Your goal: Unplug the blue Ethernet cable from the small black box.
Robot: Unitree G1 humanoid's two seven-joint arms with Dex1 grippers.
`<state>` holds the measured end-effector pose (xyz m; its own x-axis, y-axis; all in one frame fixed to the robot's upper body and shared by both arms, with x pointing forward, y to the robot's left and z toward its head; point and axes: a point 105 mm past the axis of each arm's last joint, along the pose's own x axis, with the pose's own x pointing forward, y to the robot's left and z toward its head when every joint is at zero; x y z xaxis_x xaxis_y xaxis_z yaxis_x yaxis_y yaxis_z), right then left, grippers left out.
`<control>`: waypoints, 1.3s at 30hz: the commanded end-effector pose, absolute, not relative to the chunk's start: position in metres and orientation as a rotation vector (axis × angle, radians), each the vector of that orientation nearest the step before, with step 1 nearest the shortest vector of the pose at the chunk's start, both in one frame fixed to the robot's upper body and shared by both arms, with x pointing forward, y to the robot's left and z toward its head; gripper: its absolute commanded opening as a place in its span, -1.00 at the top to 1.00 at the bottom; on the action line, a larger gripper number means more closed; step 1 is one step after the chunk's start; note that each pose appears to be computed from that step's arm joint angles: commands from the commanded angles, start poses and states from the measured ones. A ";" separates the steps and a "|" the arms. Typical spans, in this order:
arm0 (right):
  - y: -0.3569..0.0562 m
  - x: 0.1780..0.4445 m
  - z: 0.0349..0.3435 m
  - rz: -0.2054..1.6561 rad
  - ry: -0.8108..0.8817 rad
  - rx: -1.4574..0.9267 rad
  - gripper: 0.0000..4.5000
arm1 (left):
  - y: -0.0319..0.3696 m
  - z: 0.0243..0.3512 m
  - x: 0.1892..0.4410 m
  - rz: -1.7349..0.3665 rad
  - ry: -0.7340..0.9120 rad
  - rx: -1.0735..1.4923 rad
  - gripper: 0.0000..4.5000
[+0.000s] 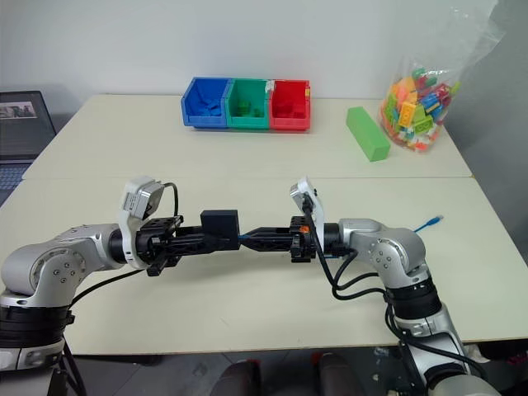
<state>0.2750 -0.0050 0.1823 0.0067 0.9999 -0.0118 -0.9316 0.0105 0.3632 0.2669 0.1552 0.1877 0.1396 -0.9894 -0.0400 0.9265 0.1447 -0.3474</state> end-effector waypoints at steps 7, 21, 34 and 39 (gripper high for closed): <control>-0.043 0.294 0.173 1.402 0.315 0.240 0.98 | 0.183 0.193 0.269 -1.311 0.278 -0.161 0.65; -0.076 0.412 0.154 0.718 0.019 -0.142 0.98 | 0.190 0.191 0.281 -1.173 0.216 -0.154 0.65; -0.078 0.427 0.163 0.684 -0.043 -0.250 -0.16 | 0.200 0.188 0.304 -0.955 0.102 -0.090 0.65; -0.041 0.373 0.188 1.036 -0.125 -0.244 -0.70 | 0.218 0.186 0.335 -0.692 -0.037 0.004 0.65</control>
<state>0.3969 -0.0625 0.1624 0.6400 0.7654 -0.0670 -0.7555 0.6110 -0.2363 0.3251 0.2071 0.1721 0.6988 -0.7148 -0.0271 0.7112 0.6983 -0.0805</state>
